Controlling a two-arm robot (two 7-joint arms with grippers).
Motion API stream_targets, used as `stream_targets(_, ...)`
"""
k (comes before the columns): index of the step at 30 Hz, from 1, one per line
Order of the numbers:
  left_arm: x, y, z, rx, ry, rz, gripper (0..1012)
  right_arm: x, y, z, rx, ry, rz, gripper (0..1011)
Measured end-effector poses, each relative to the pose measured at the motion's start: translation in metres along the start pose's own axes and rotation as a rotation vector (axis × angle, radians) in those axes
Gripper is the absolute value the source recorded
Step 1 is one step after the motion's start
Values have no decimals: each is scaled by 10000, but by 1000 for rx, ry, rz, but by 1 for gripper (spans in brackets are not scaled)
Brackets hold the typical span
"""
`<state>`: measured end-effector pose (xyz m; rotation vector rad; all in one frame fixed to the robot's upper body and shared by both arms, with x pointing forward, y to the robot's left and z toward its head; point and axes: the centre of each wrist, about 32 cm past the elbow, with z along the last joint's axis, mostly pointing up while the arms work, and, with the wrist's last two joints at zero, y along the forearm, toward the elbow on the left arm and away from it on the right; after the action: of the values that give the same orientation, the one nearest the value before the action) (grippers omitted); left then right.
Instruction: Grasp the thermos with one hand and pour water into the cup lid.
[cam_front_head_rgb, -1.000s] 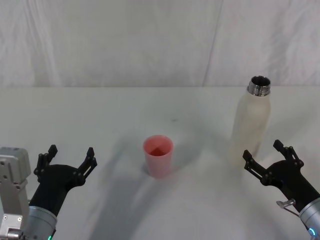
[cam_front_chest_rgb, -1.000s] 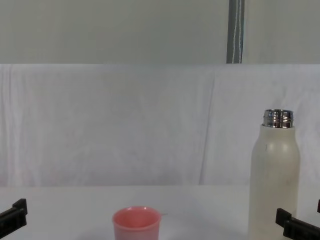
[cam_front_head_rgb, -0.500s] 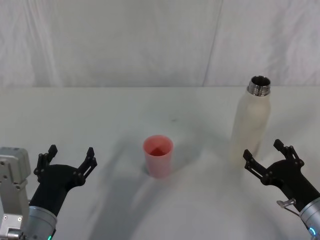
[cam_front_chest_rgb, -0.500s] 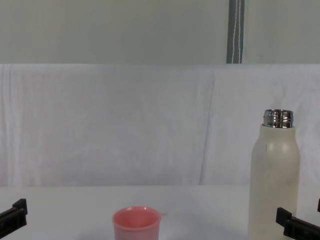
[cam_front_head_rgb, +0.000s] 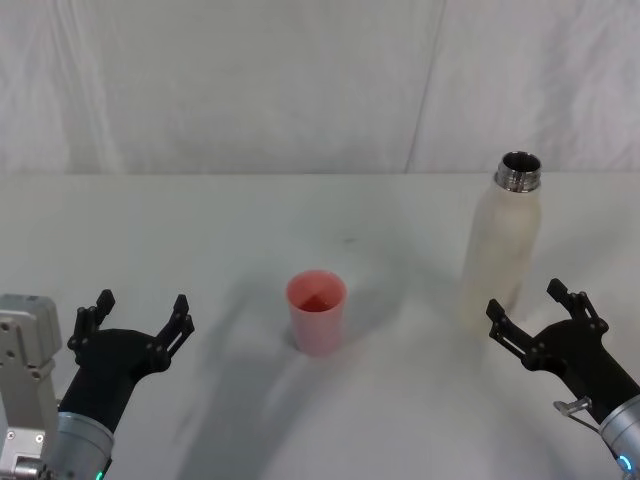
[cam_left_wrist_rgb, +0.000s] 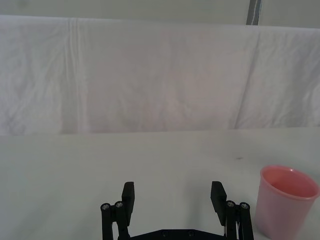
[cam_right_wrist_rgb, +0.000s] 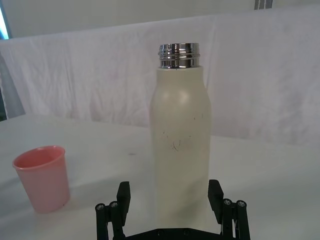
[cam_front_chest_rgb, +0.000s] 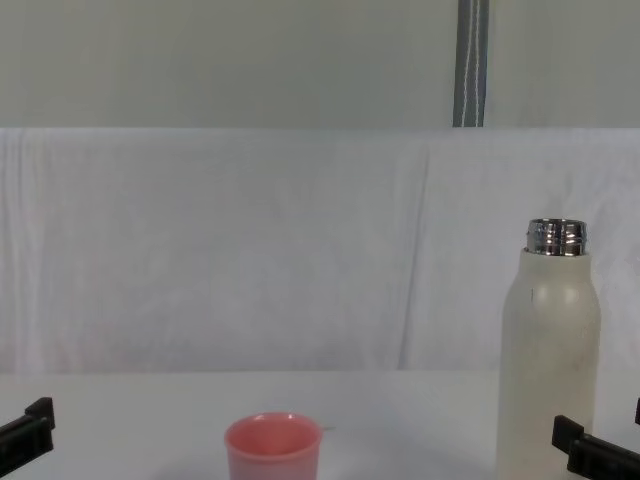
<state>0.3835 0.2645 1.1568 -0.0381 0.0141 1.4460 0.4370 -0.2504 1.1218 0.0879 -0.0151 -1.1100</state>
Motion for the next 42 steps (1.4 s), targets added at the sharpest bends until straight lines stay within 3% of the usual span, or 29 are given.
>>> stream_targets(42, 0, 0, 0, 0, 0, 0, 1001, 1, -1, -3, -1, 0, 0, 1003)
